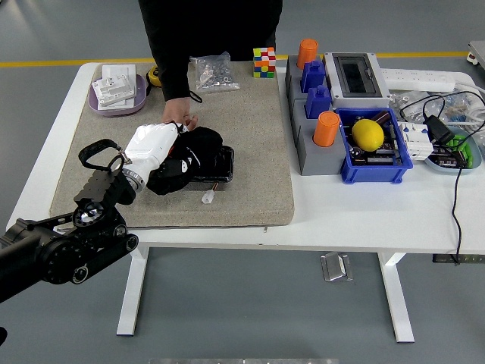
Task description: Pick the rag up,wipe the panel,place it on the desk
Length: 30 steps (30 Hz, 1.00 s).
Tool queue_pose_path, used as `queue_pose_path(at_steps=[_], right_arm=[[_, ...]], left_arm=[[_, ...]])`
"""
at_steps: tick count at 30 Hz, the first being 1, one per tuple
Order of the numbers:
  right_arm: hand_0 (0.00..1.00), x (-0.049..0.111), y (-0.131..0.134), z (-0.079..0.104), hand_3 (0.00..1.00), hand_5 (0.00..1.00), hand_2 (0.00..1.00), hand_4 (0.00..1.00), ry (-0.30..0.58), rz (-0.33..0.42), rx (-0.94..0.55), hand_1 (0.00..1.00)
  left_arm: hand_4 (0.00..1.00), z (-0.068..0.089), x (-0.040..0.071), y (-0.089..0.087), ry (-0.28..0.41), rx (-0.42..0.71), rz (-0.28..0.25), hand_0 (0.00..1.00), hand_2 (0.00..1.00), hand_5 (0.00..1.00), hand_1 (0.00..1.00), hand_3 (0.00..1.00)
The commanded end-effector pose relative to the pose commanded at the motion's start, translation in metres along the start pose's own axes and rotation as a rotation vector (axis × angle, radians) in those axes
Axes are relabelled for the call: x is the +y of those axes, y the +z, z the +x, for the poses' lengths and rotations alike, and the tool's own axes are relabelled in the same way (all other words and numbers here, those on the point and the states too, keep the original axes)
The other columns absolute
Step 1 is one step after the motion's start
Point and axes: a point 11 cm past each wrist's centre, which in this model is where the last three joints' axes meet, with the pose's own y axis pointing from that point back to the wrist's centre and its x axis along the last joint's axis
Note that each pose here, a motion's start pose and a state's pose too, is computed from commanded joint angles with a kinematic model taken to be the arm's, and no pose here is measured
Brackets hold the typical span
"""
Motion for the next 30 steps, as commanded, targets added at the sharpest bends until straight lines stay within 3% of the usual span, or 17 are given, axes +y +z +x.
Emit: queue_pose_path(at_steps=[11, 30], right_arm=[[0.726, 0.0, 0.0, 0.0, 0.586, 0.582, 0.696, 0.942, -0.001, 0.001, -0.008, 0.663], [0.725, -0.001, 0.002, -0.002, 0.585, 0.582, 0.696, 0.942, -0.005, -0.001, -0.015, 0.663]], left_arm=[[0.376, 0.01, -0.001, -0.03, 0.033, -0.007, 0.066, 0.213, 0.497, 0.002, 0.137, 0.404], [0.376, 0.015, 0.003, -0.06, 0.049, -0.012, 0.141, 0.214, 0.498, 0.002, 0.136, 0.404]])
